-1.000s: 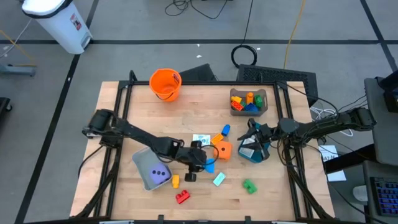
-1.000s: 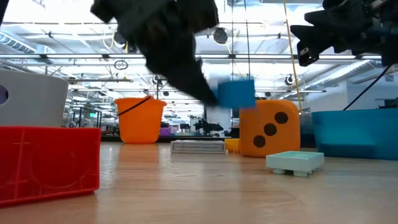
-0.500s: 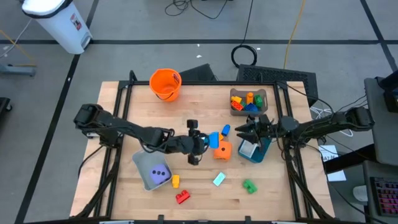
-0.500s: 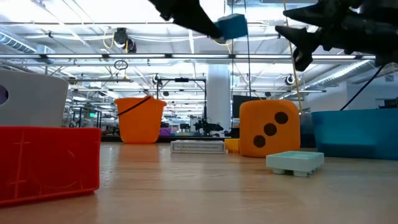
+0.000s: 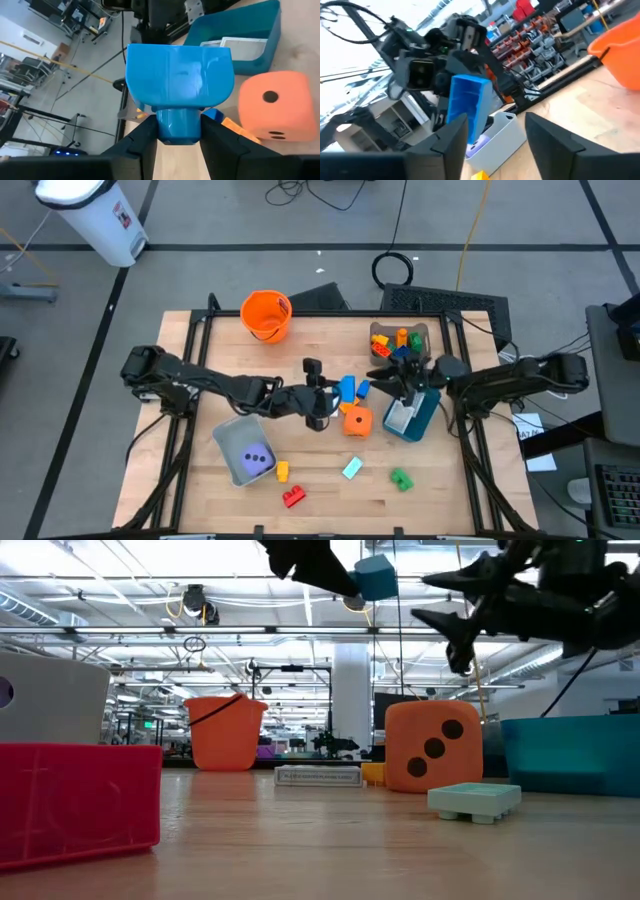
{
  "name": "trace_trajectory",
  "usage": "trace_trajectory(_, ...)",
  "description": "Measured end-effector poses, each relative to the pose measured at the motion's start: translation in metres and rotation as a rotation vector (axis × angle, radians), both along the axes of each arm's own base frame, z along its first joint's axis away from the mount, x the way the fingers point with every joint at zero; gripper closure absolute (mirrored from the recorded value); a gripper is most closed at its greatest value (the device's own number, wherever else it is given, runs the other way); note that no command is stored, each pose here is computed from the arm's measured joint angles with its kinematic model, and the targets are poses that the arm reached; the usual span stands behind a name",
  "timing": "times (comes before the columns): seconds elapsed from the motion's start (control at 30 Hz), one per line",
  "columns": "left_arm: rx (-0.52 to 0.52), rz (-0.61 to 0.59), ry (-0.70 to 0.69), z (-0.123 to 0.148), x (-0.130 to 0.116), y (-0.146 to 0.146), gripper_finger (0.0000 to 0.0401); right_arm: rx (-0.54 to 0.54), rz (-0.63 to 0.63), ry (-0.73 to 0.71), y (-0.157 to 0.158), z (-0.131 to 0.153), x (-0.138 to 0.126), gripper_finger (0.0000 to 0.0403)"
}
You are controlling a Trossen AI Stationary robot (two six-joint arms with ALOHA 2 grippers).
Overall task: Pick & Place Toys
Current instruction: Put the blue game piece into the black bin
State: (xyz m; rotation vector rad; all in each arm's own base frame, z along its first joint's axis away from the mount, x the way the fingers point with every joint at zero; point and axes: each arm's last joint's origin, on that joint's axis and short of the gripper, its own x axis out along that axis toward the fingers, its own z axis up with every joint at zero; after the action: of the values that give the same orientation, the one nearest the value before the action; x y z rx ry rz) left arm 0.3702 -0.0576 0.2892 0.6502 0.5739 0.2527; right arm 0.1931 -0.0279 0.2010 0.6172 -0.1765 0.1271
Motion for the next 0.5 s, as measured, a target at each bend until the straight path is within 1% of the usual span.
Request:
trace_trajectory(0.1, 0.012, 0.008, 0.003, 0.0, 0.001, 0.005, 0.0276, 0.007, 0.012, 0.04, -0.004, 0.001, 0.011, 0.0183)
trace_trajectory(0.27, 0.025, 0.014, 0.012, 0.0, 0.002, 0.01, 0.0277, -0.003, 0.087, 0.059, -0.007, 0.009, 0.033, 0.0138)
trace_trajectory(0.5, 0.036, 0.011, 0.043, -0.002, 0.0, 0.01, 0.0259, 0.002, 0.098, 0.062, -0.009, 0.017, 0.055, 0.0093)
